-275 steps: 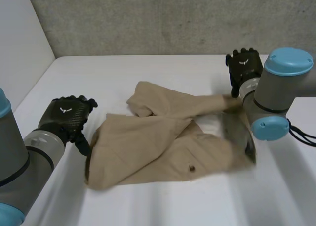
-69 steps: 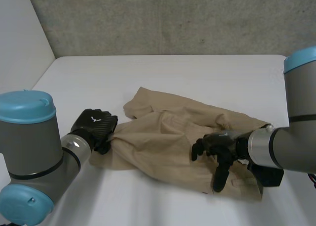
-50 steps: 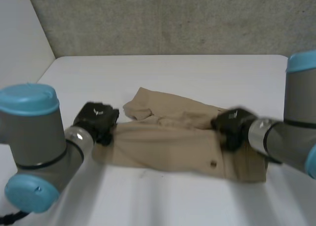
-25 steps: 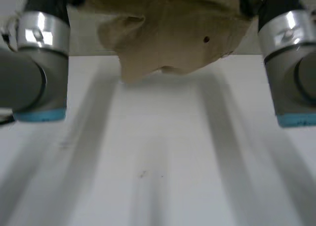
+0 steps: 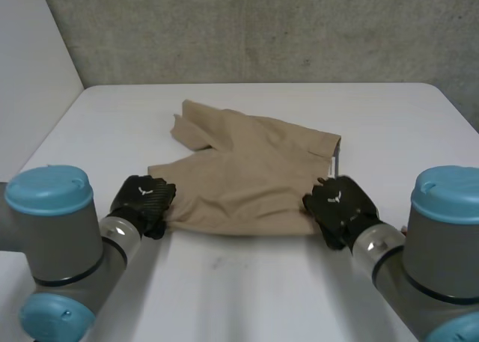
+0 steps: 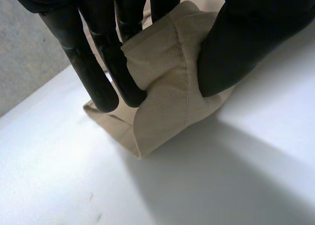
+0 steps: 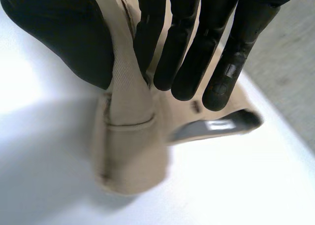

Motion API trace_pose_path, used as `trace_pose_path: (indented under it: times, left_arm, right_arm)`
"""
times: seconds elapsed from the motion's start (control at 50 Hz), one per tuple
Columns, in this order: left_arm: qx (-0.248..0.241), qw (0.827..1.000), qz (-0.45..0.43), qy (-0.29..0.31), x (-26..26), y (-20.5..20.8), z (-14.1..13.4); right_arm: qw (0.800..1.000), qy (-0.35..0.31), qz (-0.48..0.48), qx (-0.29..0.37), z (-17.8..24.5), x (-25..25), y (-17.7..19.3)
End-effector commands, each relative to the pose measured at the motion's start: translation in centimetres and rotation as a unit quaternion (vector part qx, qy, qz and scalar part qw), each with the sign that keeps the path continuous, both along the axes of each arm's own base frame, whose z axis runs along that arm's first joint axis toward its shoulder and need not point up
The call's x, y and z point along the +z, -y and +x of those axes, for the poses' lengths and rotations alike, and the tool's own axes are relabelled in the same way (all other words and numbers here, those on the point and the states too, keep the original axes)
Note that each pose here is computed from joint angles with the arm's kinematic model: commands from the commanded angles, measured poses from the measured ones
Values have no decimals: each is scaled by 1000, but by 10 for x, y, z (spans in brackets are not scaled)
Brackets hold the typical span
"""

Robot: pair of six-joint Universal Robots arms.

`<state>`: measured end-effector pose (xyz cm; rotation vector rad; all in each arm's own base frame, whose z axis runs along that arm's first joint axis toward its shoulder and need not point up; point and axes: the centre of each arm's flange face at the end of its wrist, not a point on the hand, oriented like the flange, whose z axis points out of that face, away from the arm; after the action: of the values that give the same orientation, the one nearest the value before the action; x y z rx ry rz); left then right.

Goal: Fold the shorts.

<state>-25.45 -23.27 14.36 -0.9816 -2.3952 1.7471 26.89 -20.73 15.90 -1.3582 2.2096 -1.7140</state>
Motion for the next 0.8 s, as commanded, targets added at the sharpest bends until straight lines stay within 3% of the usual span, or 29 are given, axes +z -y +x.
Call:
trace_pose_path:
  times: [0.02, 0.14, 0.24, 0.32, 0.8]
  left_arm:
    - [8, 1000, -1, -1, 19, -5, 8]
    - [8, 1000, -12, -6, 30, -8, 10]
    - [10, 1000, -19, -8, 39, -10, 12]
    - [18, 1000, -18, -8, 41, -8, 17]
    - [22, 1000, 5, 3, 37, -10, 21]
  right_arm:
    - [993, -27, 112, 19, -13, 15, -31]
    - [995, 56, 84, -19, -21, 51, -15]
    - [985, 135, 80, -73, -33, 71, 9]
    - [980, 156, 88, -82, -34, 74, 13]
    - [972, 121, 183, -79, -23, -3, 39]
